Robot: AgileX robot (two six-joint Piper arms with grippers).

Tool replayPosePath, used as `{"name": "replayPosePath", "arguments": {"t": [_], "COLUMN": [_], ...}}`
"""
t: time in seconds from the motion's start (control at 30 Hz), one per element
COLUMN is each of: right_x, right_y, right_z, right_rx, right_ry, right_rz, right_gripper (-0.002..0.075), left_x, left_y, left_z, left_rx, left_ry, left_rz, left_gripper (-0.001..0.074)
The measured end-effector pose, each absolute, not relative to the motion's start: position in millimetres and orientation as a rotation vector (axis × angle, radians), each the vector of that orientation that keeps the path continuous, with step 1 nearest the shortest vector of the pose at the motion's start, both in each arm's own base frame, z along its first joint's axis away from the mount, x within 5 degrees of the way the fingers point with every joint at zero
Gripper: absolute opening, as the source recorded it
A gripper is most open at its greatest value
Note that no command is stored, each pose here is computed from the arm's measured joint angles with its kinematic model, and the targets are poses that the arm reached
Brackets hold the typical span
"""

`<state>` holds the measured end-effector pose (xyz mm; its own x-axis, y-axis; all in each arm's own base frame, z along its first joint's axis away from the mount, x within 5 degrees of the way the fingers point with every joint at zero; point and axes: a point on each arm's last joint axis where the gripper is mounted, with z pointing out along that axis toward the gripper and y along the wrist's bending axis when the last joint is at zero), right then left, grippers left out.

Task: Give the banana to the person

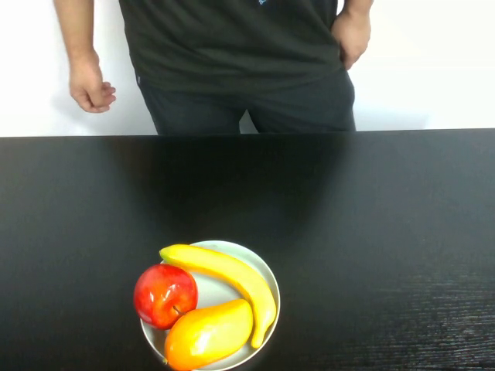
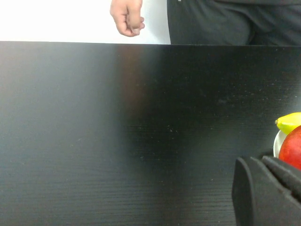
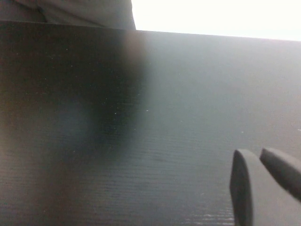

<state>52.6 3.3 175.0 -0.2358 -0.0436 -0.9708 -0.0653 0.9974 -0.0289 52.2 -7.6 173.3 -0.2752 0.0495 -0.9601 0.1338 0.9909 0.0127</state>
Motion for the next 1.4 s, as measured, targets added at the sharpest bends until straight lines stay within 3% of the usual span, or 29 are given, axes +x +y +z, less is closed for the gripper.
{"name": "replayPosePath", "arguments": {"t": [0.57, 0.77, 0.93, 1.2, 1.4], "right_x": [53, 53, 53, 53, 53], "right_y": [3, 3, 3, 3, 3], "right_z": [175, 175, 175, 175, 175], "right_rx": [-0.081, -0.081, -0.081, -0.081, -0.081], "right_ry": [1.809, 1.809, 1.809, 1.809, 1.809], "right_rz": [0.018, 0.018, 0.018, 0.018, 0.018], "right_gripper": [-0.0008, -0.0008, -0.0008, -0.0008, -0.0008], "left_x": [52, 53, 56, 56, 57], "left_y": [-8, -10, -9, -6, -8], "left_z": [174, 179, 193, 205, 200], "left_rx": [0.132, -0.043, -0.251, -0.282, -0.278], "left_ry": [1.842, 1.796, 1.626, 1.488, 1.553], "left_rz": [-0.082, -0.264, -0.457, -0.479, -0.475], "left_gripper": [-0.0004, -0.0004, -0.0004, -0.0004, -0.0004]}}
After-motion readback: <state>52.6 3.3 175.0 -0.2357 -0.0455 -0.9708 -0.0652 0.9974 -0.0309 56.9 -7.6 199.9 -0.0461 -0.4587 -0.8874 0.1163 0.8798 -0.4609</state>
